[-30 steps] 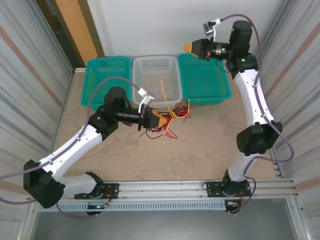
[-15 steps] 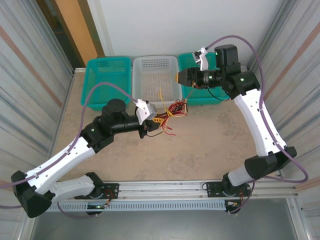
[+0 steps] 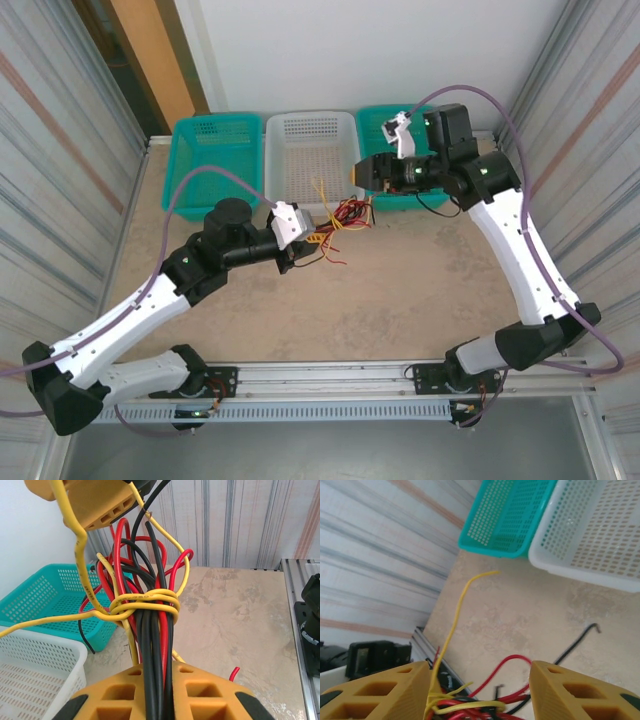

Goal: Untangle the cables

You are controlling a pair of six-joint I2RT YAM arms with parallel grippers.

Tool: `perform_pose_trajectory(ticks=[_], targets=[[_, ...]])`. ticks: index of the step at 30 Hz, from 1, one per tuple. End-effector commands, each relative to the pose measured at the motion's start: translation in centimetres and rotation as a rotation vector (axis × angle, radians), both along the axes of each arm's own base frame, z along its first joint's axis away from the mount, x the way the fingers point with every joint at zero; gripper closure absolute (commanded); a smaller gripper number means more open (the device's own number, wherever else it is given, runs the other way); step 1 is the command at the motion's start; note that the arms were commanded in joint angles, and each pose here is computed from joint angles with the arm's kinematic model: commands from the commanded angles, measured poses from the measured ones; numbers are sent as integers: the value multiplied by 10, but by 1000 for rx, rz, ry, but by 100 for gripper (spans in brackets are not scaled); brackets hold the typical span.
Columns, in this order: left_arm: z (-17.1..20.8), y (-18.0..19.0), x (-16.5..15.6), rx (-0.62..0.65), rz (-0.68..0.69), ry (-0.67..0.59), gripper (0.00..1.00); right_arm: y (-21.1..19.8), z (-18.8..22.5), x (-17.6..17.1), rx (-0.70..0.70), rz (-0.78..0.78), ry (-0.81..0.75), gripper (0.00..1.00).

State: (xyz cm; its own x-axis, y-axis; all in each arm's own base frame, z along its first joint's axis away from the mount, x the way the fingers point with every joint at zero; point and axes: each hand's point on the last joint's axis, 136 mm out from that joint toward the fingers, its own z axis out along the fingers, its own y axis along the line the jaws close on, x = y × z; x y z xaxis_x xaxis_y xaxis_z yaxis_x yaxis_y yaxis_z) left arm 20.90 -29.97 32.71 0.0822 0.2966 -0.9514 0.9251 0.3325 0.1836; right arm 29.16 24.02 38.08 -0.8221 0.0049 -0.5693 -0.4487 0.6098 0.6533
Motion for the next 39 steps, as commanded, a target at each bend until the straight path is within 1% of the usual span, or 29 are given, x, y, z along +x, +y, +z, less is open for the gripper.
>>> perform_pose_trajectory(ticks=[1, 5, 8, 11, 14, 19, 26, 29, 32, 34, 37, 39], targets=[[21, -2, -10, -37, -50, -61, 100, 4, 12, -2, -25, 21, -45, 44], [9, -6, -19, 44, -96, -124, 100, 17, 9, 9, -18, 54, 37, 45], [-6, -11, -22, 118, -108, -190, 100, 27, -12, 20, -50, 68, 154, 49], [-9, -10, -23, 120, -113, -223, 100, 37, -35, 22, -104, 82, 224, 51], [-10, -10, -24, 114, -121, -255, 100, 43, -49, 25, -123, 90, 257, 51], [-16, -11, -25, 142, -134, -282, 100, 56, -50, 27, -68, 125, 288, 52], [-19, -6, -23, 164, -111, -329, 100, 65, -58, 26, -35, 151, 354, 56], [-20, -4, -18, 185, -85, -378, 100, 65, -65, 26, -36, 141, 387, 57], [-22, -2, -10, 213, -35, -457, 100, 64, -69, 25, -30, 129, 414, 55], [-20, -2, -9, 216, -28, -481, 100, 64, -73, 24, -26, 123, 436, 52], [-21, -3, -8, 229, -31, -491, 100, 67, -78, 23, -11, 128, 467, 49], [-25, -5, -10, 242, -46, -487, 100, 70, -74, 22, 14, 143, 468, 51]])
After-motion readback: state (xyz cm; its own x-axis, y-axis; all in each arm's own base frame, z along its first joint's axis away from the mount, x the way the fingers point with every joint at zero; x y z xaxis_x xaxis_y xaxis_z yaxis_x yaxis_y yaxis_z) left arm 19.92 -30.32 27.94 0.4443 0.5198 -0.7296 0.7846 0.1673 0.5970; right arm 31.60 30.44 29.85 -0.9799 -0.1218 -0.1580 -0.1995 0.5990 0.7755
